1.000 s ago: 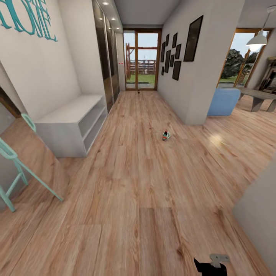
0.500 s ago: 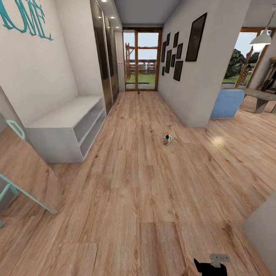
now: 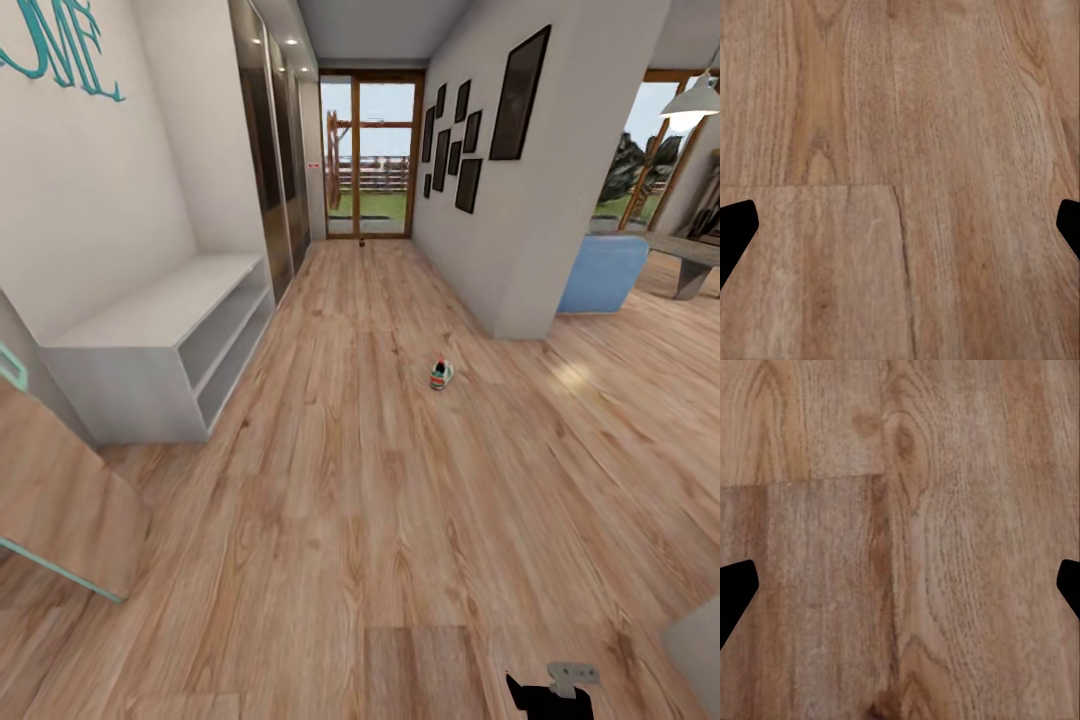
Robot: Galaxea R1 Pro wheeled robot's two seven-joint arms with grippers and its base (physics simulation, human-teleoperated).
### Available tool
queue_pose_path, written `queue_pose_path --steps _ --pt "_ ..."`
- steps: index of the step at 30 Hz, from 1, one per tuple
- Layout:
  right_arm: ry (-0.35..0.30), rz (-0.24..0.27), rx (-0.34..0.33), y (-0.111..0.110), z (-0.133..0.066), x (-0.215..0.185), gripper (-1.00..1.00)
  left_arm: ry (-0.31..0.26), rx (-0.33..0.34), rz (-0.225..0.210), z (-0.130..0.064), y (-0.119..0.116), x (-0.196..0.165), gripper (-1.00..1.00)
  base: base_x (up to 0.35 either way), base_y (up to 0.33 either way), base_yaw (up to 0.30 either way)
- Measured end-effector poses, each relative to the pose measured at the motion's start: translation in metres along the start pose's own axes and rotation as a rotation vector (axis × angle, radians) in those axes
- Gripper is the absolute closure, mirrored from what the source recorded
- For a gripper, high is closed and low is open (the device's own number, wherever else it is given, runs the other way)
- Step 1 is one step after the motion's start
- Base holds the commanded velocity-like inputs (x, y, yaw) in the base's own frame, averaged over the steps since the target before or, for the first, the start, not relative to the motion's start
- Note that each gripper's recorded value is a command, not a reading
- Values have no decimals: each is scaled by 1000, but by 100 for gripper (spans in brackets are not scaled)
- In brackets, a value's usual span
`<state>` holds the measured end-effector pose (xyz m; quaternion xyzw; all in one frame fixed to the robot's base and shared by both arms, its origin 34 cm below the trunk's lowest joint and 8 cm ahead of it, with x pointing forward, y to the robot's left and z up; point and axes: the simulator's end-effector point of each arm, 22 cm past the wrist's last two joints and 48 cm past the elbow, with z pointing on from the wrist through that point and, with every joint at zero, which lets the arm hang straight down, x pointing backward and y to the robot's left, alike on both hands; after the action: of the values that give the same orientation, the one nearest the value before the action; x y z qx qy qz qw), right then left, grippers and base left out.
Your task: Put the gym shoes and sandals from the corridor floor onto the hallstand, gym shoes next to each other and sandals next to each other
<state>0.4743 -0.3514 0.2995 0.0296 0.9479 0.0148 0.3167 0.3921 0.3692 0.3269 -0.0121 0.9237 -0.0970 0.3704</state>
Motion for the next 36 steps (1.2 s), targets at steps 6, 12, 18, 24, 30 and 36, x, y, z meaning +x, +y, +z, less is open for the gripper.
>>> queue_pose_path --steps 6,12,18,24,30,36 --pt "0 0 0 0 0 0 -100 0 0 0 0 0 0 -100 336 0 0" --pt "0 0 0 0 0 0 -100 0 0 0 0 0 0 -100 336 0 0" --pt "0 0 0 0 0 0 -100 0 0 0 0 0 0 -100 336 0 0" --pt "0 1 1 0 0 0 -100 0 0 0 0 0 0 -100 336 35 0" --pt "-1 2 2 -1 0 0 -100 0 0 0 0 0 0 -100 333 103 0" --pt "-1 3 3 -1 0 0 -100 0 0 0 0 0 0 -100 326 150 0"
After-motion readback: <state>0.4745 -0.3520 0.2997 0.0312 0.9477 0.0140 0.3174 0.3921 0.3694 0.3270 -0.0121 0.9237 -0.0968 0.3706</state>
